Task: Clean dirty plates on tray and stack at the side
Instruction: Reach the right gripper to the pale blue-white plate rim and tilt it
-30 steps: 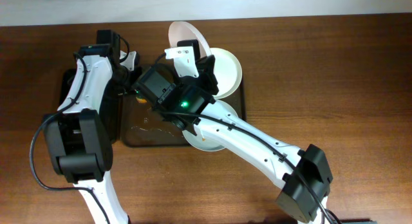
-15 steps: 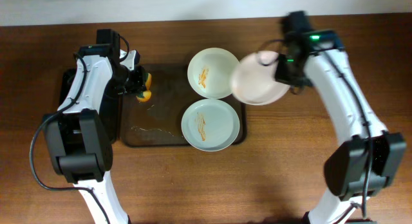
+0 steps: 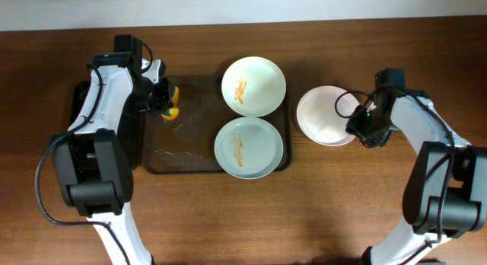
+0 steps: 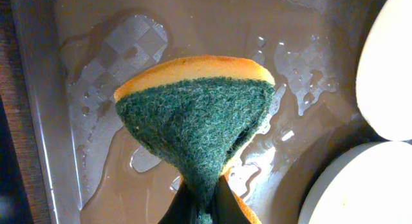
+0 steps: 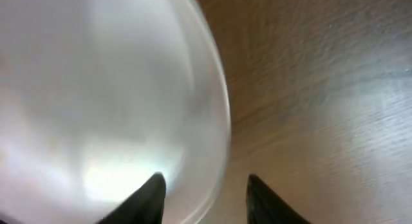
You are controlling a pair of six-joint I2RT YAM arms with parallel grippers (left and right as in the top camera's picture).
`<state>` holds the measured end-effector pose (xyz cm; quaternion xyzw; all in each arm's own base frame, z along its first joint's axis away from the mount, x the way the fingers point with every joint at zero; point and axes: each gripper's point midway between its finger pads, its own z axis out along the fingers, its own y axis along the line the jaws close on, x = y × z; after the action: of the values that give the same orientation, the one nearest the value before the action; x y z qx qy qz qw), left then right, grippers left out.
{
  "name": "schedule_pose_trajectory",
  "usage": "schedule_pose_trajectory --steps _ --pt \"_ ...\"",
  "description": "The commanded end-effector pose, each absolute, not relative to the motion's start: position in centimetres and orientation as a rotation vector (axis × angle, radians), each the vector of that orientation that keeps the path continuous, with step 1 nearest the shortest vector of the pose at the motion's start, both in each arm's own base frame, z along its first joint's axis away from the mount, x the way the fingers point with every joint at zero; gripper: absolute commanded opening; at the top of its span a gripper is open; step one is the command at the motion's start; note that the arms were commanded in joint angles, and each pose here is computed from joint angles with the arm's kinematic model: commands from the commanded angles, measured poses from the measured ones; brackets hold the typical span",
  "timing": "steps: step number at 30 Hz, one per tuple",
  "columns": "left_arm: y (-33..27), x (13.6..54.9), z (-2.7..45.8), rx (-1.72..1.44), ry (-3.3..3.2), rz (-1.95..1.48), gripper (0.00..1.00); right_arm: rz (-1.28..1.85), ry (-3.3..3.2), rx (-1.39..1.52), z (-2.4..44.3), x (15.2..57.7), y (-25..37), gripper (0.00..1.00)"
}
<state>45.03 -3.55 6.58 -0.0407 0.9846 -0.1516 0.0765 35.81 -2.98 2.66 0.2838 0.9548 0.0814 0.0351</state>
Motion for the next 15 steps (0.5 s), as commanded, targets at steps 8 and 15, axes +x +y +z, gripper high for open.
schedule_pose_trajectory --steps 8,15 --pt "-3.5 45.1 6.9 -0.134 2.942 -0.47 0.01 0.447 2.952 0.146 11.9 35.6 10.4 0.53" --pt "-3.5 45.1 6.9 -0.134 2.942 -0.47 0.01 0.42 3.118 -0.122 3.6 34.2 16.5 0.53"
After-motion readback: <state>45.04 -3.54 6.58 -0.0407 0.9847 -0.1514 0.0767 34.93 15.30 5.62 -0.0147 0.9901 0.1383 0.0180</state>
